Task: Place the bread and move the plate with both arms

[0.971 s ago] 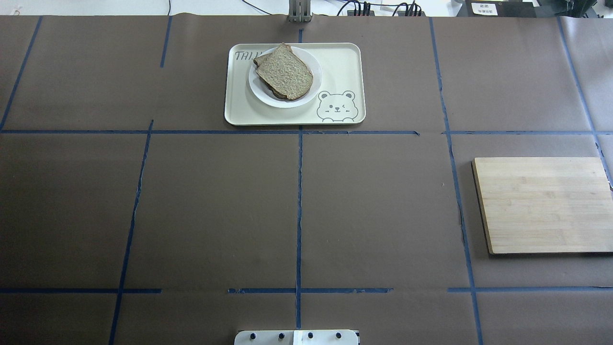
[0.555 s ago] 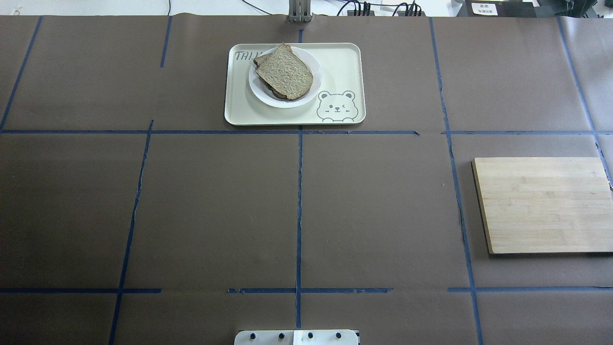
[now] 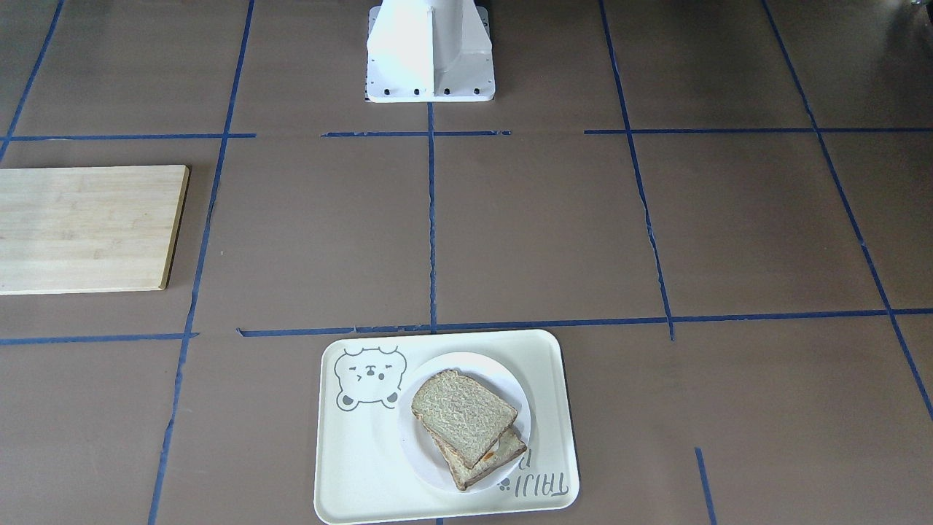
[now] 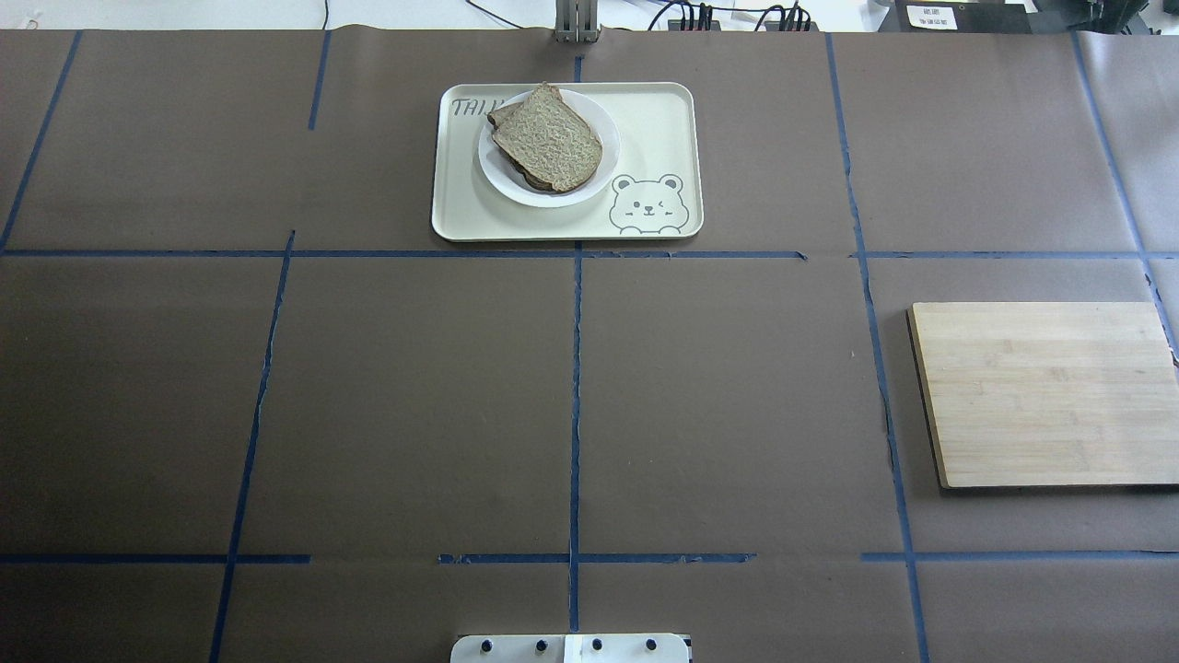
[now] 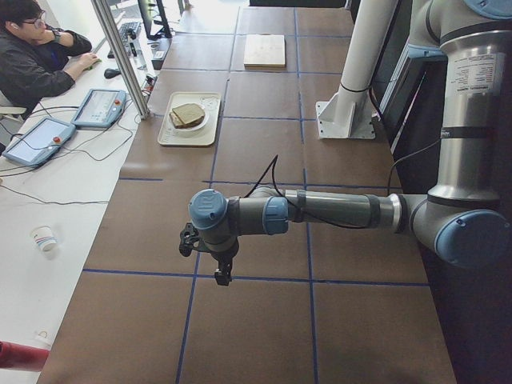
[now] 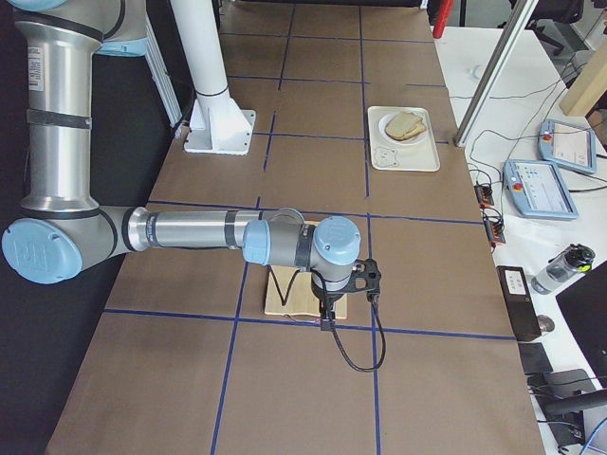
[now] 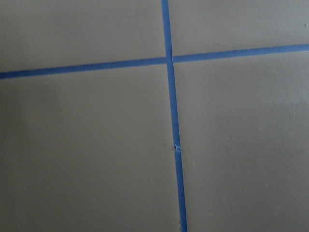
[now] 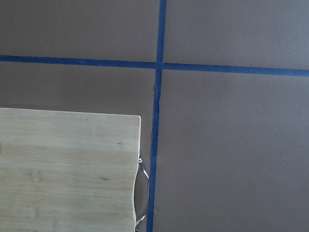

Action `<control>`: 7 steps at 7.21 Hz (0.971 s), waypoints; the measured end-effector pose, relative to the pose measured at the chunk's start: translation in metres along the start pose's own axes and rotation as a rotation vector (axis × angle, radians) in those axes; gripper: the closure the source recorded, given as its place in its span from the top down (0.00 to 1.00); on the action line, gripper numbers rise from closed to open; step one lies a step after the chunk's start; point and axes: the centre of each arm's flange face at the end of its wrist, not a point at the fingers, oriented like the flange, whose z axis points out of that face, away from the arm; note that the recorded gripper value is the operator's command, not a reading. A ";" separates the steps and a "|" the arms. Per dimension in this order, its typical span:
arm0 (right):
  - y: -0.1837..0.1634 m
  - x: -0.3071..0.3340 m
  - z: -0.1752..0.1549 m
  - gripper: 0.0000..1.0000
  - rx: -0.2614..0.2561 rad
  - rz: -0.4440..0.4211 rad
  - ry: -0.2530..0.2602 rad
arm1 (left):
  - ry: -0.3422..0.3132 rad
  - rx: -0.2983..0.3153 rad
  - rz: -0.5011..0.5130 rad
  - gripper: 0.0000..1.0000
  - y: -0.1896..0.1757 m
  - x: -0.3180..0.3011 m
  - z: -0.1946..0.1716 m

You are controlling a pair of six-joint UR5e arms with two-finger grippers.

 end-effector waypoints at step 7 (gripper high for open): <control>0.000 0.006 0.006 1.00 -0.012 0.015 -0.001 | -0.085 0.015 0.003 1.00 -0.001 -0.014 -0.006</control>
